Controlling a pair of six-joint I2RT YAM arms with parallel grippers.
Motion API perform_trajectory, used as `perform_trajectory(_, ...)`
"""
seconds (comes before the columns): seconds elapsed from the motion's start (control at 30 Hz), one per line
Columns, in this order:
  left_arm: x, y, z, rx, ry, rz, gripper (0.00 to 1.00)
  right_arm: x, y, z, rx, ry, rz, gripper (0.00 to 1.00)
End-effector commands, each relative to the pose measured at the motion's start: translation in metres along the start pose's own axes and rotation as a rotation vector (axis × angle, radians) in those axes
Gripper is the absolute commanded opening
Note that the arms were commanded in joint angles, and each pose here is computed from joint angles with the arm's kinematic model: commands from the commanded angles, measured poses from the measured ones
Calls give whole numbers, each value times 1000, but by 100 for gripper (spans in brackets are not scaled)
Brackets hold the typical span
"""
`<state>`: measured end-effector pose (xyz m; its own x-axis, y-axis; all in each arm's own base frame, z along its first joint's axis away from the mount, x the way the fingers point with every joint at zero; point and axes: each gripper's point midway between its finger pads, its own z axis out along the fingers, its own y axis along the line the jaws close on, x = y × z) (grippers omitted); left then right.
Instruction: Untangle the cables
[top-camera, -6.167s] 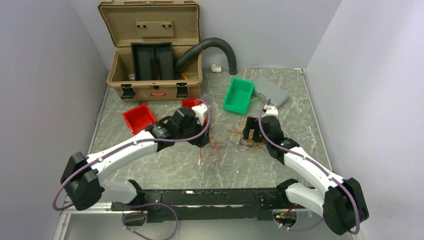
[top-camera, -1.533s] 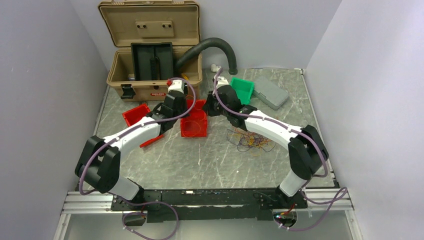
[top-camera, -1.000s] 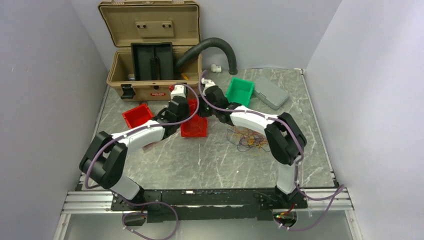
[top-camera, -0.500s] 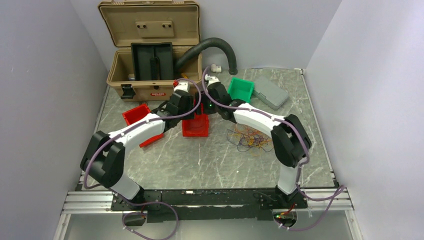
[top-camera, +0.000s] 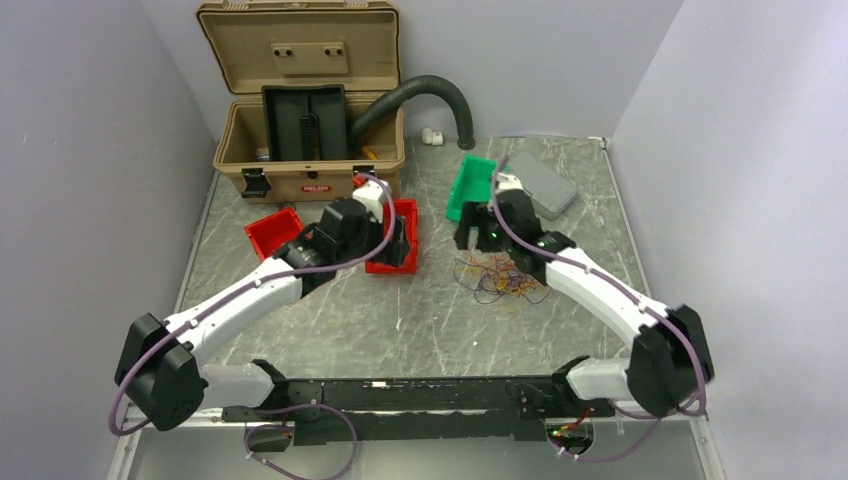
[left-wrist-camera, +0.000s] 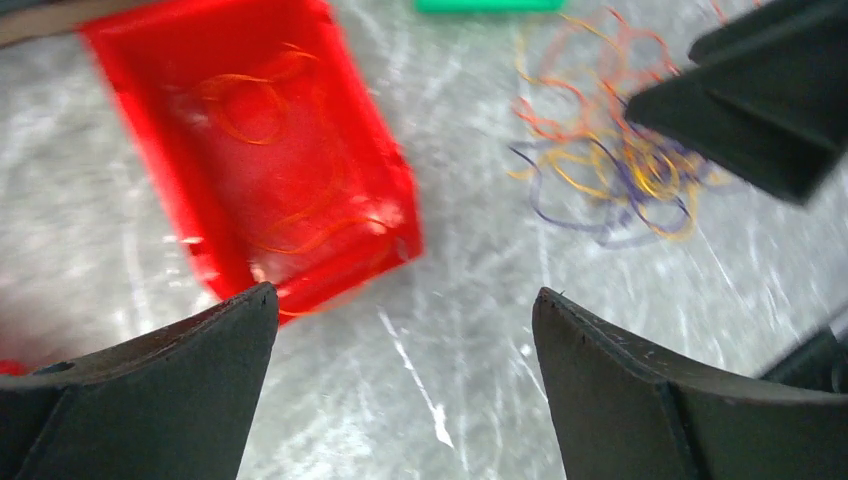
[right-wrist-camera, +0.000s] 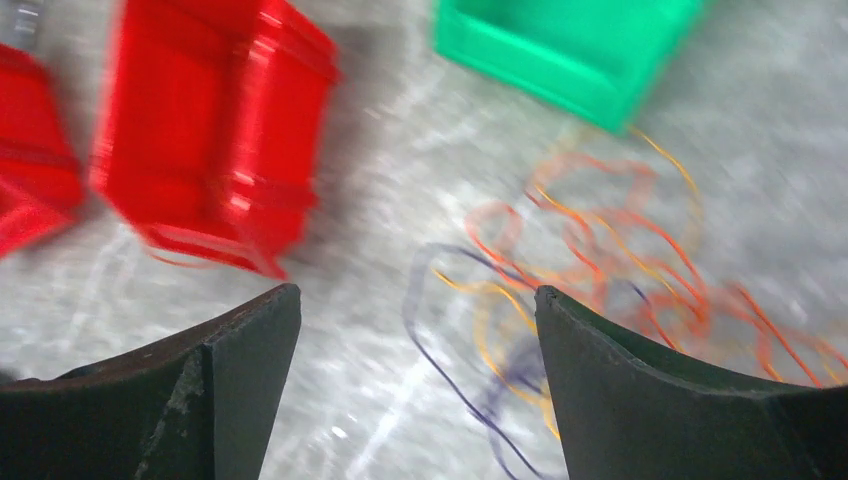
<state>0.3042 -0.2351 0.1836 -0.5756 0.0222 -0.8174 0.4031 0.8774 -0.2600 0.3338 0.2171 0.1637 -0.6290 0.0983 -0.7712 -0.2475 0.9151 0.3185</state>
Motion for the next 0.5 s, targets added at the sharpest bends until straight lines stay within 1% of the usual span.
perform_trajectory(0.0, 10, -56, -2, 202, -11, 106, 99, 23, -53, -41, 140, 10, 48, 90)
perform_trajectory(0.13, 17, -102, 17, 319, 36, 153, 97, 47, -89, -62, 210, 46, 127, 89)
perform_trajectory(0.23, 28, -131, 36, 399, 79, 179, 97, 58, -104, -73, 241, 52, 210, 90)
perform_trajectory(0.37, 52, -155, 65, 474, 138, 239, 96, 66, -111, -86, 260, 19, 323, 86)
perform_trajectory(0.47, 62, -164, 82, 490, 159, 303, 91, 72, -108, -90, 249, 10, 396, 84)
